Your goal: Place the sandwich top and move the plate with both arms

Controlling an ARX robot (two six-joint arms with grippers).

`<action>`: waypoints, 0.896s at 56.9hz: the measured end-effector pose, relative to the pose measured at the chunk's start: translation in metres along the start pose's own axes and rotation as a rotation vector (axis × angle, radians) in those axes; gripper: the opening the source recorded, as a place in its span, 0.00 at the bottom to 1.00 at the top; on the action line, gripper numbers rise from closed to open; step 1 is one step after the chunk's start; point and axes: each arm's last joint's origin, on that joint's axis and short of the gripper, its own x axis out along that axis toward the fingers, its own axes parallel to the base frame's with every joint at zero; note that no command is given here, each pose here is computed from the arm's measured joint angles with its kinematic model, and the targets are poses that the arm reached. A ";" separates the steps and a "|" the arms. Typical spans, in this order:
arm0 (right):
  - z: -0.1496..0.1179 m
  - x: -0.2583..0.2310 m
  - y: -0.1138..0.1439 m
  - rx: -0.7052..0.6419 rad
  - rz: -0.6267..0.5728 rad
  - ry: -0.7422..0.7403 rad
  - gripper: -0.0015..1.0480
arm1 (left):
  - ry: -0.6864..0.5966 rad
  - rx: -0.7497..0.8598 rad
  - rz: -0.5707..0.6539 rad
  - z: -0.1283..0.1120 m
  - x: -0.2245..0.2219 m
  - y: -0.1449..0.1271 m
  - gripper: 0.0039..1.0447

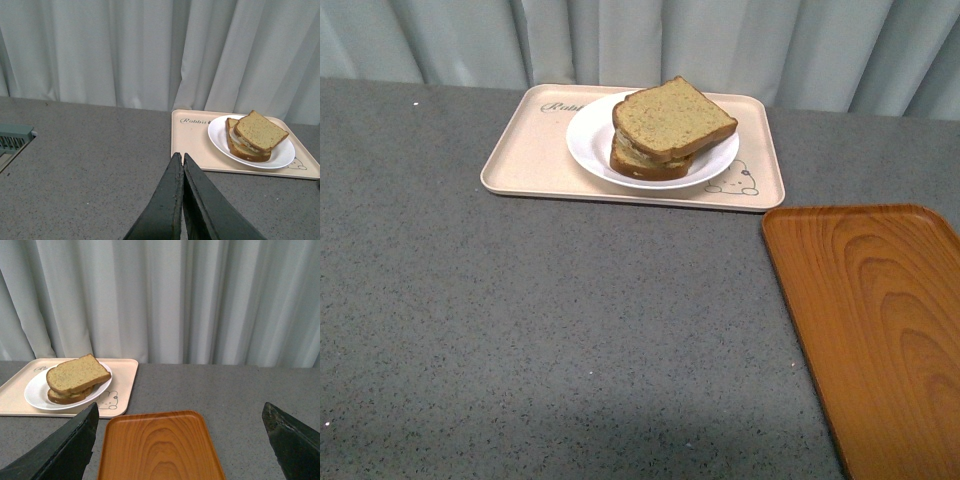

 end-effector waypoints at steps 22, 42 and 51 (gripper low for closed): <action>0.000 0.000 0.000 0.000 0.000 0.000 0.91 | 0.000 0.000 0.000 0.000 -0.009 0.000 0.04; 0.000 0.000 0.000 0.000 0.000 0.000 0.91 | 0.005 -0.001 0.000 -0.003 -0.022 0.000 0.04; 0.000 0.000 0.000 0.000 0.000 0.000 0.91 | 0.006 0.000 0.000 -0.003 -0.022 0.000 0.29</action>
